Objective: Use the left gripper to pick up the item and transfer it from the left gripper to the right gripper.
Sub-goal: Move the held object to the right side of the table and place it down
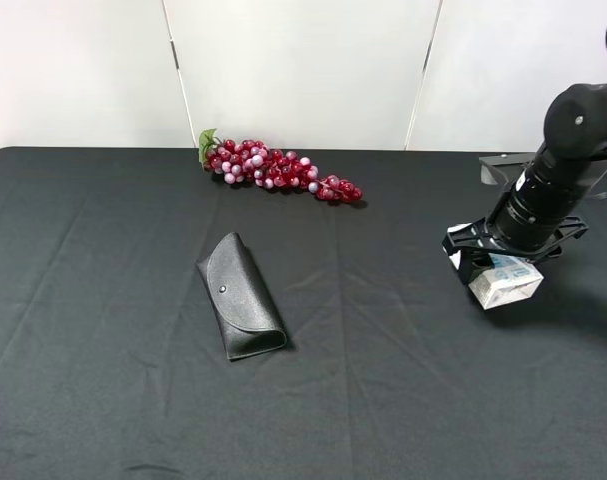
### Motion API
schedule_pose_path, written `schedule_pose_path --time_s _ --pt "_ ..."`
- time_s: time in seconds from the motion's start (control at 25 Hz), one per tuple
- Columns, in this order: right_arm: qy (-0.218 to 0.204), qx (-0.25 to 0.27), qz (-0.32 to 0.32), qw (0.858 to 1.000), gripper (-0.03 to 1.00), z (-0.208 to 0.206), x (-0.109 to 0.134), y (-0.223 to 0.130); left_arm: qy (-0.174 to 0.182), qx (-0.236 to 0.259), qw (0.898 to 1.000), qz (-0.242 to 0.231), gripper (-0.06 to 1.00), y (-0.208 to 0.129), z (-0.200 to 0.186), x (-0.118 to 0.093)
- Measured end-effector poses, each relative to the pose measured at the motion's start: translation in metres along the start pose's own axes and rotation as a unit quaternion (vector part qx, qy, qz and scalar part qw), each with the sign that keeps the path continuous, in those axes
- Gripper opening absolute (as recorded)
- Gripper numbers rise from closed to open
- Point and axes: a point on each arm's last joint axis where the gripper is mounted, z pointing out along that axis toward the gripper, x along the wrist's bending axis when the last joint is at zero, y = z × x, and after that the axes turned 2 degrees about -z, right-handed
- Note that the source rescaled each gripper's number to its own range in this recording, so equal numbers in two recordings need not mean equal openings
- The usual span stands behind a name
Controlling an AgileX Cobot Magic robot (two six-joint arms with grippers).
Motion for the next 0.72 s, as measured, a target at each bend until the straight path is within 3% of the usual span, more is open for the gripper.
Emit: schedule_pose_path --time_s 0.52,0.56,0.6,0.72 --pt "0.001 -0.015 0.002 1.0 0.03 0.0019 0.0002 0.0032 0.0 0.0 1.0 0.0 0.98 -0.0001 0.0002 0.0" --pt "0.001 -0.018 0.005 1.0 0.39 0.0019 0.0001 0.0037 0.0 0.0 1.0 0.0 0.98 -0.0001 0.0002 0.0" --pt "0.001 -0.022 0.009 1.0 0.64 0.0017 0.0001 0.0046 0.0 0.0 1.0 0.0 0.98 -0.0001 0.0002 0.0" --pt "0.001 -0.029 0.016 0.999 0.94 0.001 0.0 0.0067 0.0 0.0 1.0 0.0 0.98 -0.0001 0.0002 0.0"
